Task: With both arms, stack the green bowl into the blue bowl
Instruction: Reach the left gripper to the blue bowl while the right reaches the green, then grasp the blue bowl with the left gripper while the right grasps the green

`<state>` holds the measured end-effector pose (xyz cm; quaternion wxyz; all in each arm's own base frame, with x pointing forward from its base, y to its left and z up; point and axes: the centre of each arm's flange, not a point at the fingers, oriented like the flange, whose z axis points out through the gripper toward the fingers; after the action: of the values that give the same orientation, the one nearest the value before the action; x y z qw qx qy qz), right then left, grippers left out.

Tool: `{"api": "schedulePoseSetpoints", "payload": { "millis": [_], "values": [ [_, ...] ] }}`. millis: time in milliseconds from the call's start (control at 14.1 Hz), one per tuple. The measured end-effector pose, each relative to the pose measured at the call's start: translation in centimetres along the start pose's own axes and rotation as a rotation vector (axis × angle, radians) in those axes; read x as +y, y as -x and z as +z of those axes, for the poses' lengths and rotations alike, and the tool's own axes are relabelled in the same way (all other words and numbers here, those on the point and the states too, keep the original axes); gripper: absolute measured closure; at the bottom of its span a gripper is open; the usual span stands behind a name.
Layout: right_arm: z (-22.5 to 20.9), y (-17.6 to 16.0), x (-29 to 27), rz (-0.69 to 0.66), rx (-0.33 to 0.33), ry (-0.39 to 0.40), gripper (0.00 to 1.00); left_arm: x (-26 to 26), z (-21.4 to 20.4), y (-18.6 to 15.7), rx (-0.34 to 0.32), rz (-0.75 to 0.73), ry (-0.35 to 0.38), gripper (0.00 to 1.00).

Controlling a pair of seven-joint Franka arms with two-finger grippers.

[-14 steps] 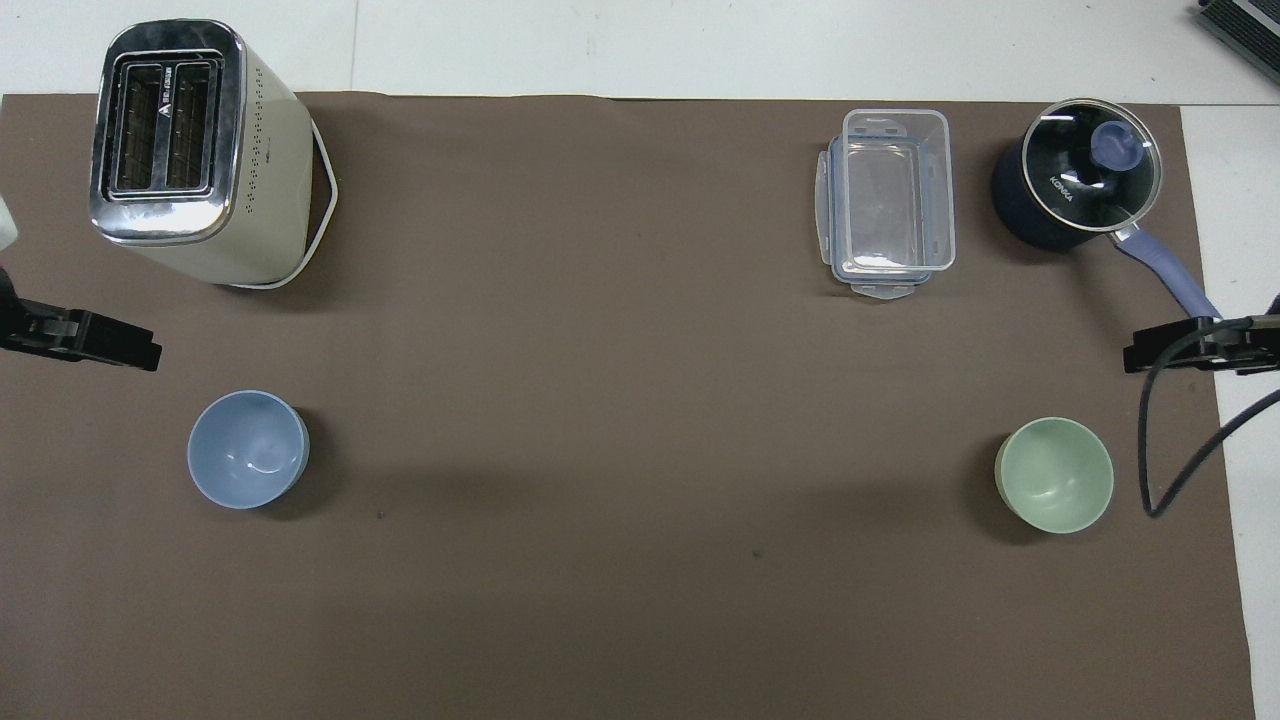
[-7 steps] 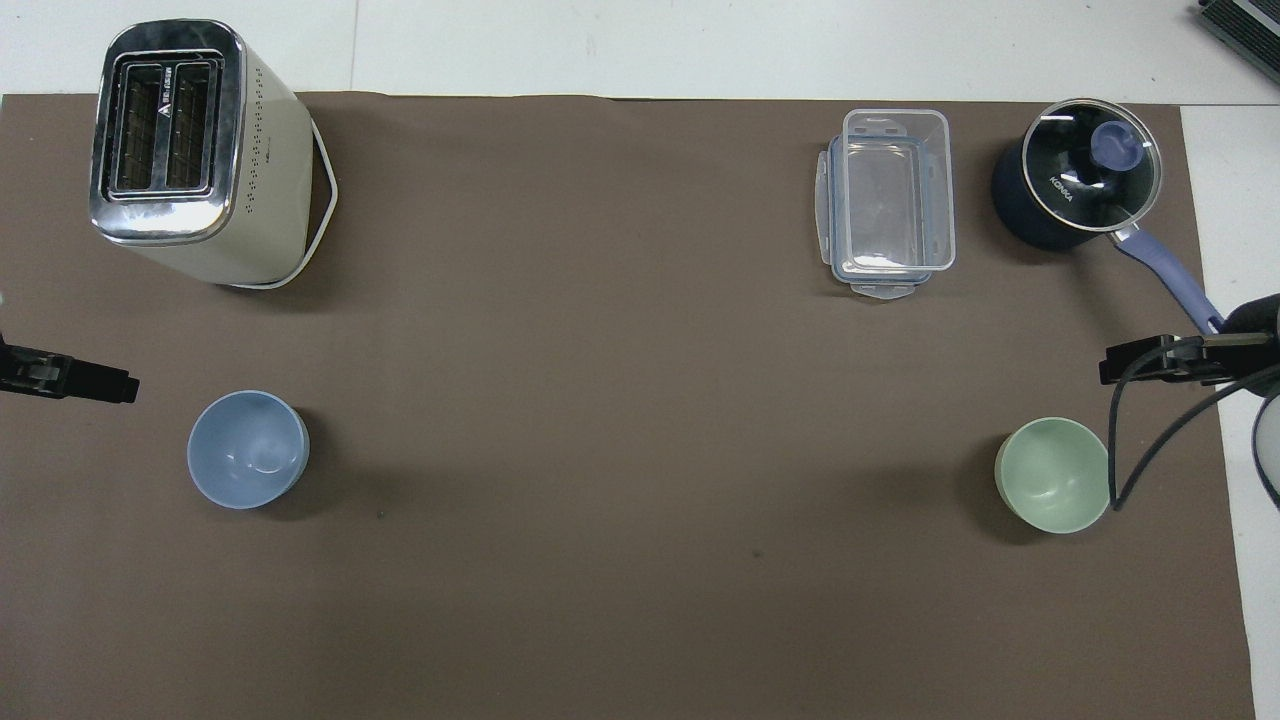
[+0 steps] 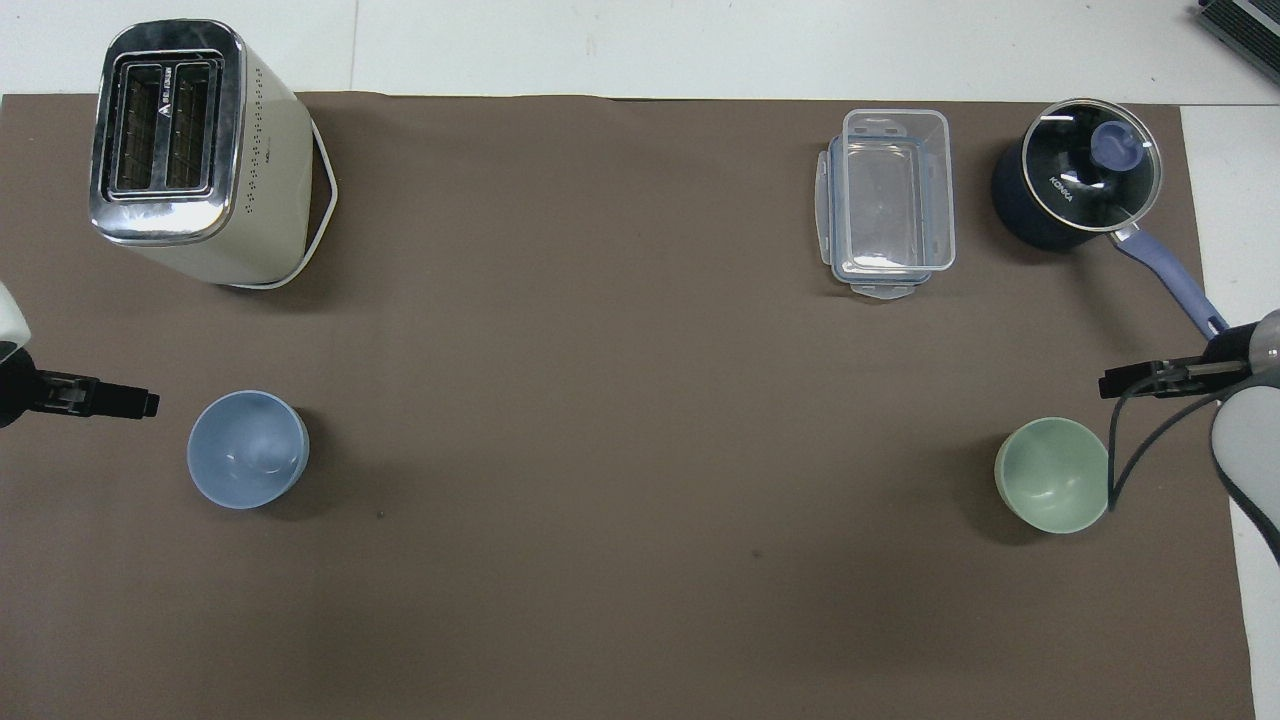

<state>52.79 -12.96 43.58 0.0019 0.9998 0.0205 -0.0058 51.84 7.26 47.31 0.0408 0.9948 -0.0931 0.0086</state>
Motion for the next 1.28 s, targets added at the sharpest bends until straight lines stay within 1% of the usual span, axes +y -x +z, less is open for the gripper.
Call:
{"api": "schedulePoseSetpoints", "payload": {
  "millis": [142, 284, 427, 498, 711, 782, 853, 924, 1066, 1137, 1209, 1280],
  "values": [
    [2.4, 0.7, 0.2, -0.029, -0.012, -0.004, 0.0, -0.7, 2.5, 0.3, 0.009, -0.017, 0.007, 0.0],
    [3.7, 1.3, 0.0, -0.043, -0.016, -0.006, 0.0, -1.1, 5.6, 0.5, 0.019, -0.031, 0.01, 0.0],
    [5.7, 2.1, 0.2, -0.058, -0.004, -0.002, 0.0, -1.3, 8.5, 1.0, 0.005, -0.039, 0.016, 0.03],
    [6.9, 2.7, 0.3, -0.065, 0.001, -0.001, 0.0, -1.3, 9.5, 1.2, -0.002, -0.043, 0.021, 0.08],
    [9.5, 4.1, 0.3, -0.068, -0.001, -0.002, 0.0, -1.0, 11.2, 1.7, -0.017, -0.063, 0.054, 0.1],
    [10.0, 4.4, 0.3, -0.067, 0.001, -0.001, 0.0, -0.9, 11.6, 1.9, -0.021, -0.065, 0.058, 0.11],
    [10.6, 4.7, 0.4, -0.063, 0.005, 0.0, 0.0, -0.8, 12.0, 2.1, -0.026, -0.069, 0.063, 0.15],
    [11.1, 5.1, 0.6, -0.06, 0.008, 0.001, 0.0, -0.7, 12.3, 2.4, -0.03, -0.074, 0.069, 0.15],
    [12.3, 5.7, 1.5, -0.074, 0.014, 0.003, 0.0, -0.6, 13.1, 2.8, -0.034, -0.086, 0.081, 0.31],
    [12.9, 5.9, 2.1, -0.082, 0.013, 0.002, 0.0, -0.6, 13.3, 3.0, -0.033, -0.091, 0.083, 0.31],
    [13.4, 6.1, 2.6, -0.085, 0.007, -0.001, 0.0, -0.7, 13.4, 3.1, -0.034, -0.093, 0.084, 0.39],
    [13.8, 6.2, 2.9, -0.089, 0.001, -0.004, 0.0, -0.8, 13.4, 3.1, -0.034, -0.095, 0.085, 0.39]
  ]
}}
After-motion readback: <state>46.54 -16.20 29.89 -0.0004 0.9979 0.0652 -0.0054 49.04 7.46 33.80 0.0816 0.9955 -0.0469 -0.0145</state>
